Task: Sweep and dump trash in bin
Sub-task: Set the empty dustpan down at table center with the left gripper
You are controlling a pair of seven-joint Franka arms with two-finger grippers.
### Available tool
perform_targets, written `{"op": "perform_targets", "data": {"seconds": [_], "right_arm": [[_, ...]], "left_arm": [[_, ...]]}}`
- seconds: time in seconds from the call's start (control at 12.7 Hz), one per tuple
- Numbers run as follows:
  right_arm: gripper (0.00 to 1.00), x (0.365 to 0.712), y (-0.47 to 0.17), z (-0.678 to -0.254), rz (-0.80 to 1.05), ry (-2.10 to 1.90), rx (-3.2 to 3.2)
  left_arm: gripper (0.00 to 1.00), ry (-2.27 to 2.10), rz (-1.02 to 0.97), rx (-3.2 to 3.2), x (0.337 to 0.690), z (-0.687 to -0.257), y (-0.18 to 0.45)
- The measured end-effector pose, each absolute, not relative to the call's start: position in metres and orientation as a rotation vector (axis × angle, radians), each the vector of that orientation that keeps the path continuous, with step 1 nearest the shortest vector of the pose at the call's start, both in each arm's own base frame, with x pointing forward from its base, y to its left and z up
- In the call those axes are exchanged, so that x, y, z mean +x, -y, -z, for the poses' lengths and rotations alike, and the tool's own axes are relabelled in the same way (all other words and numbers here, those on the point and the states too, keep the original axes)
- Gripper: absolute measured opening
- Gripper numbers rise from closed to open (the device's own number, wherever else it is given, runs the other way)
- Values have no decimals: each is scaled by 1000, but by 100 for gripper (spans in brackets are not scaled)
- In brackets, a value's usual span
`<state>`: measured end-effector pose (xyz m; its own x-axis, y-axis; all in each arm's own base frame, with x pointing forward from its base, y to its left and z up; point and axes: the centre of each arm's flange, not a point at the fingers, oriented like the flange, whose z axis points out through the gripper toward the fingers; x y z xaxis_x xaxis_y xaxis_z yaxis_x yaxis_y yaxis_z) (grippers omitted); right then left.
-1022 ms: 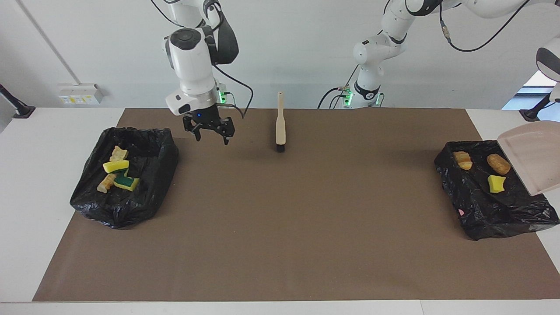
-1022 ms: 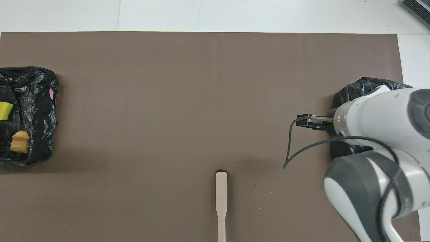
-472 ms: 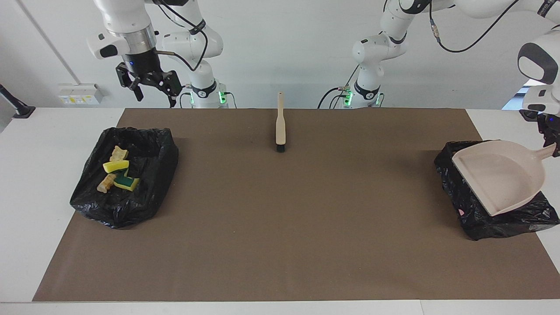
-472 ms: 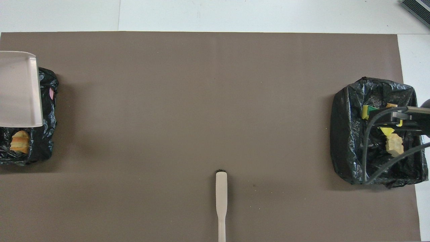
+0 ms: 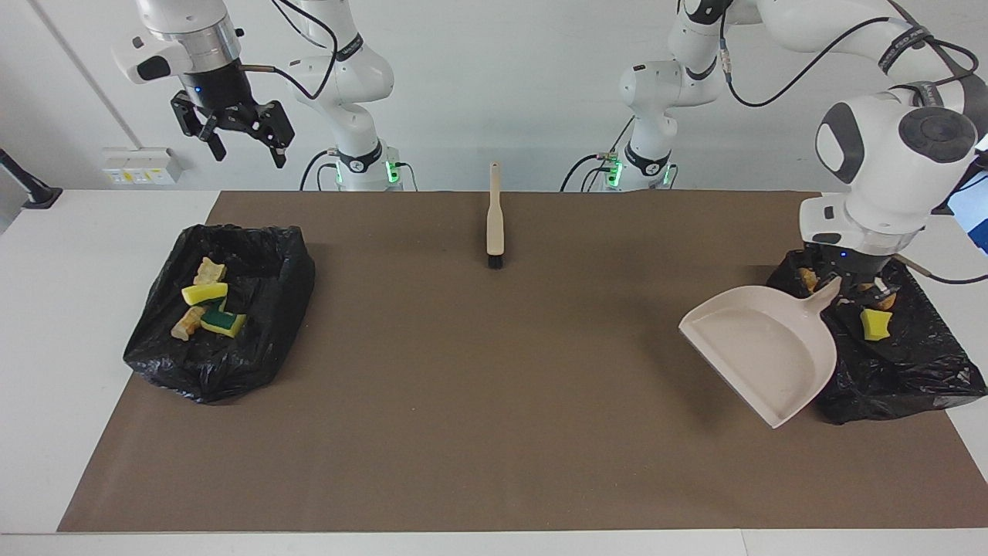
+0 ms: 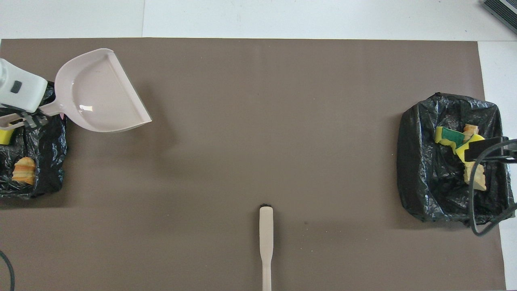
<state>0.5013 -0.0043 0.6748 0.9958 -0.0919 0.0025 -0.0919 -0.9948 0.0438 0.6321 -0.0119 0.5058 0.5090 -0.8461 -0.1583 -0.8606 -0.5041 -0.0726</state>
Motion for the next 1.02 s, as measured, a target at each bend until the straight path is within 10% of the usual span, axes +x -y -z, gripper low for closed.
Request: {"op": "perform_targets", "data": {"seconds": [1.02], "right_arm": [[100, 501, 5, -669, 28, 123, 3094]], "left_arm": [[31, -384, -129, -3191, 564, -408, 329]]}}
